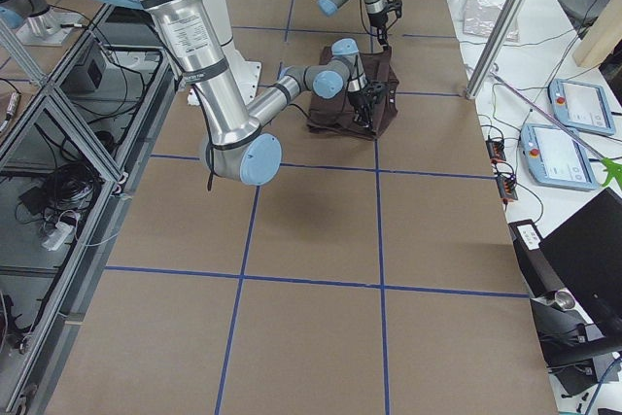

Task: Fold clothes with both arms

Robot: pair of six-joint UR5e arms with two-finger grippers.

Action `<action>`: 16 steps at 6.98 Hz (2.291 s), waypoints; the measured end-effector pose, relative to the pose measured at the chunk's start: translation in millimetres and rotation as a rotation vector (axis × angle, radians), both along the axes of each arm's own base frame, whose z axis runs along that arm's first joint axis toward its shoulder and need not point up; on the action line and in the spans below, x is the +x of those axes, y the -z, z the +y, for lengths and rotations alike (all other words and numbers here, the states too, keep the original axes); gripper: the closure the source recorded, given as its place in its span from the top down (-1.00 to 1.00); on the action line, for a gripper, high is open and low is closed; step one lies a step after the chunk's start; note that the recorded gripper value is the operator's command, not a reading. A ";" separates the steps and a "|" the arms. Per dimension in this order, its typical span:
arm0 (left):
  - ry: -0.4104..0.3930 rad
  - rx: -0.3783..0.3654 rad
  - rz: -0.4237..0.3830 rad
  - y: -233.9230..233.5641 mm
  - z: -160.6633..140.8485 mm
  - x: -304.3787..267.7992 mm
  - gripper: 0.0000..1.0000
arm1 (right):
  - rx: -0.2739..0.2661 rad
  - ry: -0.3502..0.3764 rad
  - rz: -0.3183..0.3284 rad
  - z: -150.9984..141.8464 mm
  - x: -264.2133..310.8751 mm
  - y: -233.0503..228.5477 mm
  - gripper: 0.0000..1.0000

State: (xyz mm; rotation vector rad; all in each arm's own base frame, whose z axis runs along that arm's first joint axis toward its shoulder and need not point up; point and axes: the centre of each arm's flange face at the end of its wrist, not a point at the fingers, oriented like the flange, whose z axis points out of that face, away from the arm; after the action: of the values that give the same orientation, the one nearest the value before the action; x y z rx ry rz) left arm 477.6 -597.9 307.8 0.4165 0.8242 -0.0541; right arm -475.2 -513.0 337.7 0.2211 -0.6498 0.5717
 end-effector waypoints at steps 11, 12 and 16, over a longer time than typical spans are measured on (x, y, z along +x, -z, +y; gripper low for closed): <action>-0.085 -0.105 0.189 -69.9 218.4 -32.0 0.15 | 0.088 0.190 -0.102 7.8 69.0 47.3 1.00; -0.084 -0.122 0.195 -70.4 227.3 -23.5 0.07 | 0.087 0.189 -0.101 7.7 69.4 46.2 1.00; -0.067 -0.154 0.210 -67.7 242.4 -8.6 0.03 | 0.082 0.188 -0.097 7.7 70.5 42.4 1.00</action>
State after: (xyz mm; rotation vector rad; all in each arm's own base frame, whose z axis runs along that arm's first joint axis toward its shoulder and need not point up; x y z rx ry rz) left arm 469.0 -355.5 375.5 0.2398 1.0327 -0.0999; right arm -404.7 -505.3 295.3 0.2077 -0.7800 0.3769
